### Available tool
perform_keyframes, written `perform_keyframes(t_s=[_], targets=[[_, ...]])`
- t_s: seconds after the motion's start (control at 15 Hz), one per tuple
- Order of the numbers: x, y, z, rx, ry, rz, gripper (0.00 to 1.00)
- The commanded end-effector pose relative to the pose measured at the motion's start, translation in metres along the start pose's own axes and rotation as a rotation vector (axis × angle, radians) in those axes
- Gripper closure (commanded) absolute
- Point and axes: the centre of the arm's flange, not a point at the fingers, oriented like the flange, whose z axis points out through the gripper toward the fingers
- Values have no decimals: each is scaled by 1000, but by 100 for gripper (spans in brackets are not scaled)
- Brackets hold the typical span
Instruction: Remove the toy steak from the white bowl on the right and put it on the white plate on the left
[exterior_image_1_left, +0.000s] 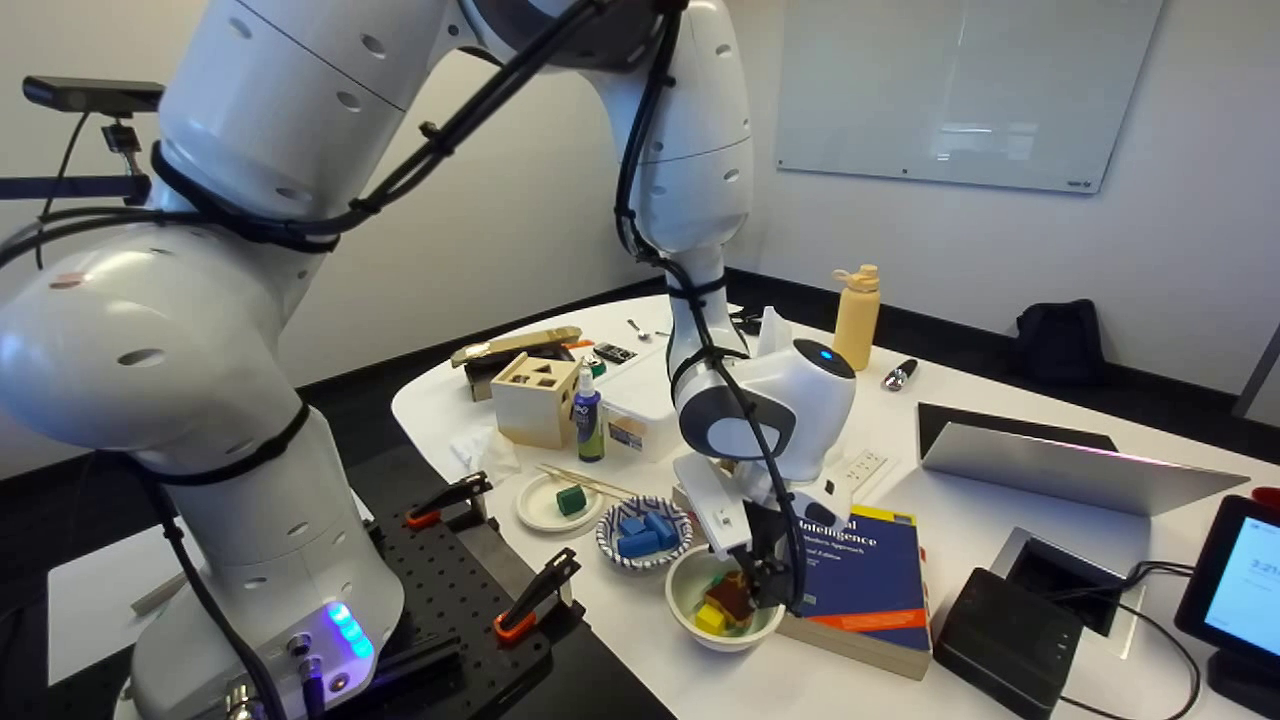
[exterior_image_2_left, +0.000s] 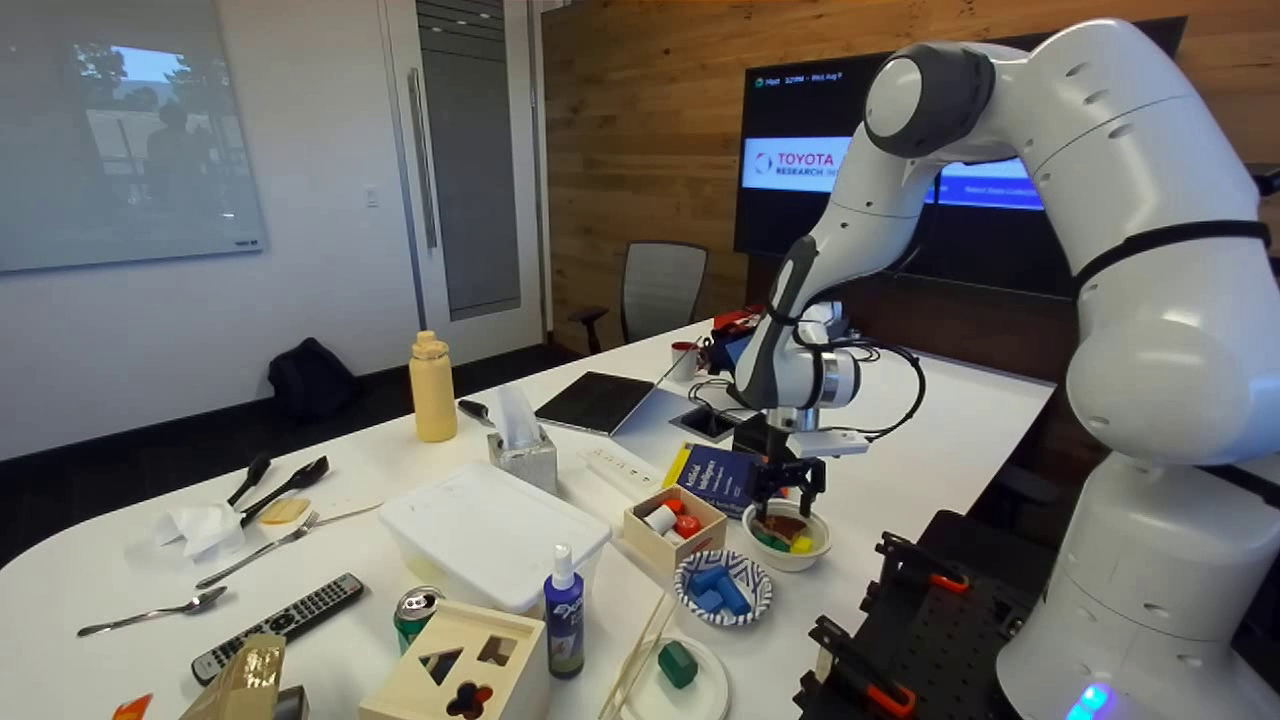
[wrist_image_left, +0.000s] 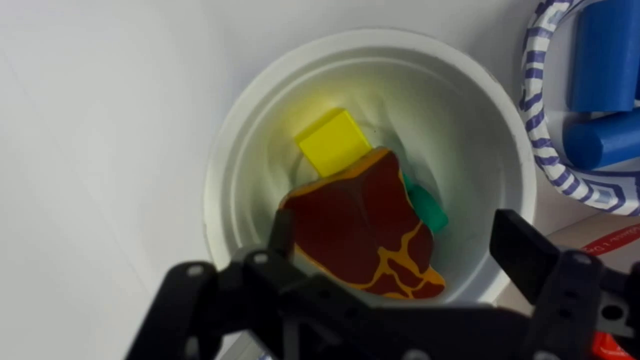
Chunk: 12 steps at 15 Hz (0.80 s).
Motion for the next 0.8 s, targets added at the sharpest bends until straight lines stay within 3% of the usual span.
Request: perform_keyframes(t_s=[0.0,0.73], targets=[[-7,1,2,-4,-33,2,0],[-4,11,-2,-21,-24,9,0]])
